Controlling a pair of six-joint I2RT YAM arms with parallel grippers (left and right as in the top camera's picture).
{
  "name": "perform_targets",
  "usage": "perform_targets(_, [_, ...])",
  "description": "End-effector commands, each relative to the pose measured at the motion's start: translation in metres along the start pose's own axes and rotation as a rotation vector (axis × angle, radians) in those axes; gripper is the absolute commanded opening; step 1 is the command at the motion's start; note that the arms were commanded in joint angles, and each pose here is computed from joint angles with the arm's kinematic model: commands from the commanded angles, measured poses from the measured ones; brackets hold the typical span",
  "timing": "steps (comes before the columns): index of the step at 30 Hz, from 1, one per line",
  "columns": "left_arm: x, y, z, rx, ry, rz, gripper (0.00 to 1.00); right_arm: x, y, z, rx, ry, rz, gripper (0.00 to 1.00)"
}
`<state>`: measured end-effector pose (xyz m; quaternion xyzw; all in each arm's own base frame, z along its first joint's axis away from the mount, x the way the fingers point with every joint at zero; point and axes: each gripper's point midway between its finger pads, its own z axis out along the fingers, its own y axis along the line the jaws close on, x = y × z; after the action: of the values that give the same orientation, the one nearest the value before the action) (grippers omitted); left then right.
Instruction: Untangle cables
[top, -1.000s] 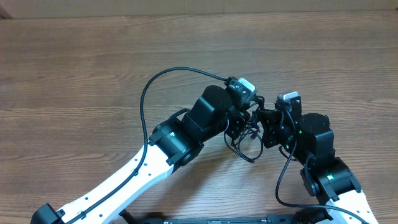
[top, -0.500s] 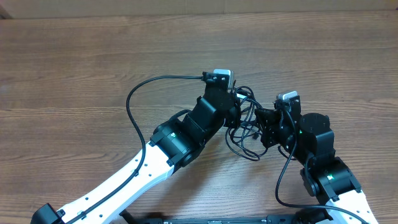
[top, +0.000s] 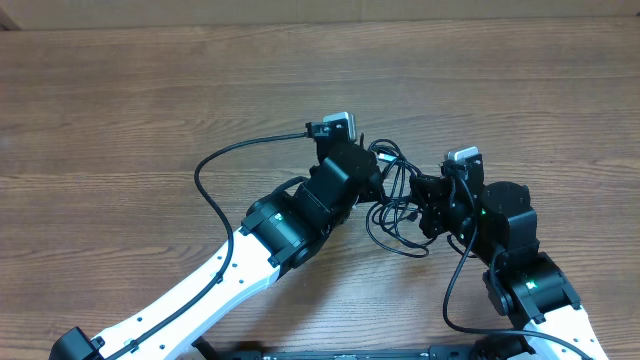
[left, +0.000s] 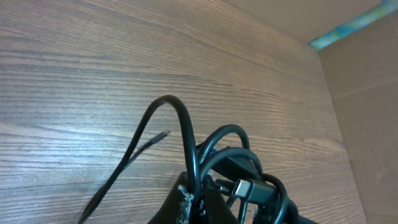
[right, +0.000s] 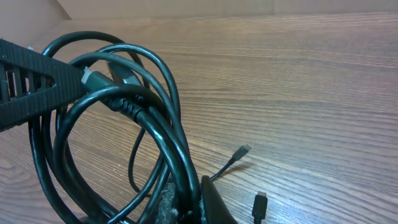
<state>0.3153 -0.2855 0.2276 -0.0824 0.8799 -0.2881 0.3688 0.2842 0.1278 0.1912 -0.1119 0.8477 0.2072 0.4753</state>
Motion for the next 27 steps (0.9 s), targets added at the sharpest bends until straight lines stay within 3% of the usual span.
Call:
perform_targets(1, [-0.022,0.005,-0.006,-0.033,-0.088,-0.067,0.04,-0.004,-0.005,-0.002,0.029,-0.011,-0.001,0.04])
perform_targets(13, [-0.024,0.006,-0.007,-0.034,-0.101,-0.174,0.04,-0.002,-0.005,-0.002,0.030,-0.004,0.001,0.04])
perform_targets(27, [-0.039,0.008,-0.009,-0.052,-0.182,-0.165,0.04,0.009,-0.012,-0.003,0.071,0.041,0.001,0.04])
